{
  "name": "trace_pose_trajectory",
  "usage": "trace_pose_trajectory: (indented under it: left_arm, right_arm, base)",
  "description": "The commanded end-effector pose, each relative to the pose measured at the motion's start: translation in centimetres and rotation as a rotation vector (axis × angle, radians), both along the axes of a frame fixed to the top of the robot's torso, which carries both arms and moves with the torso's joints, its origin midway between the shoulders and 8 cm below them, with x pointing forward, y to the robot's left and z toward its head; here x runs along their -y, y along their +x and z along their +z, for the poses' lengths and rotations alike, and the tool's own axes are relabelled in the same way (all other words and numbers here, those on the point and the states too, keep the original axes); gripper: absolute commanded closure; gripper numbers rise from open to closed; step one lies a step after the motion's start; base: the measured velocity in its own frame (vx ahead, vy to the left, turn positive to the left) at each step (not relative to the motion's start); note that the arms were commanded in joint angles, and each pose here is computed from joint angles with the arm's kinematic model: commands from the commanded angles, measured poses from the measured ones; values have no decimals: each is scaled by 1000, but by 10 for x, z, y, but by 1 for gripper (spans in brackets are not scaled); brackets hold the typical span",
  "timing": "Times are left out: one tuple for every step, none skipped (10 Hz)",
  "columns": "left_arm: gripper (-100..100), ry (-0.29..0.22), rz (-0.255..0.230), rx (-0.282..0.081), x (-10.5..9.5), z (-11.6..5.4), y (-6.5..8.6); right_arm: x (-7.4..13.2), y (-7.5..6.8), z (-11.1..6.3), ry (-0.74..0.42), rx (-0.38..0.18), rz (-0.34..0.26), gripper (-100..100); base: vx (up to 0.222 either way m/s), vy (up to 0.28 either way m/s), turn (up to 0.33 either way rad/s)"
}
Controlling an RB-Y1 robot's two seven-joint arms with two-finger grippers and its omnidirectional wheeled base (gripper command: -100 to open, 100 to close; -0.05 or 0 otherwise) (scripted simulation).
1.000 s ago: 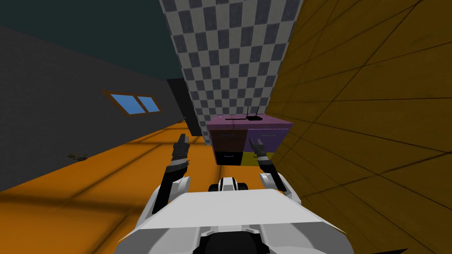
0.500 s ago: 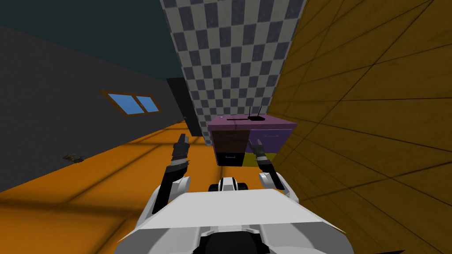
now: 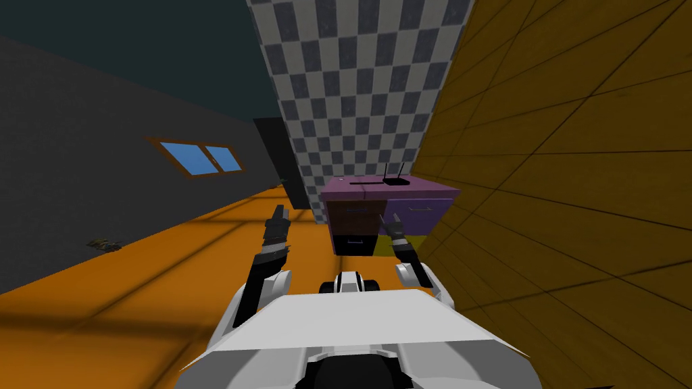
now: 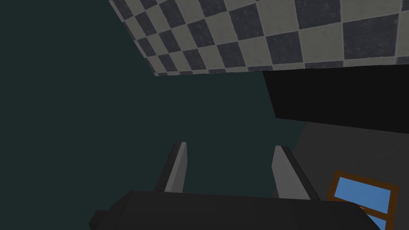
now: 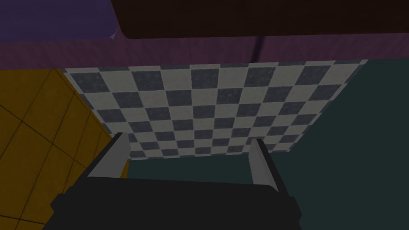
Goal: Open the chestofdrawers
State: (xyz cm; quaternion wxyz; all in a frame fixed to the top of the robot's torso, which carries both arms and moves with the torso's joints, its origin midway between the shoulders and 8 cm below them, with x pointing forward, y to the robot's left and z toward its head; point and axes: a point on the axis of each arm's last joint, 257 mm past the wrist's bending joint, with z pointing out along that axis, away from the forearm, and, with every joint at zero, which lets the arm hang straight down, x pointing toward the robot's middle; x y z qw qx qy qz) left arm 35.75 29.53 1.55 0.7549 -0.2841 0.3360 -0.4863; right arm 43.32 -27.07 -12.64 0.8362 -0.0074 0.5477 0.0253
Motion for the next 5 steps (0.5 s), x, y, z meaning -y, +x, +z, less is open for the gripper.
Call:
trace_pose_trajectory:
  left_arm:
    - [0,0,0,0,0,0,0]
    - [0,0,0,0,0,0,0]
    - [0,0,0,0,0,0,0]
    - [0,0,0,0,0,0,0]
    - [0,0,0,0,0,0,0]
  right_arm:
    - [-1,6,-7,-76,-15,-30,-100]
    - [-1,6,-7,-87,-14,-35,-100]
    - [-1,11,-15,-129,-29,-49,-100]
    - [-1,11,-15,-153,-28,-59,-100]
    - [-1,11,-15,-163,-28,-63,-100]
  base:
    - [42,79,-27]
    - [24,40,1]
    - [43,69,-35]
    - [43,75,-23]
    - [16,37,0]
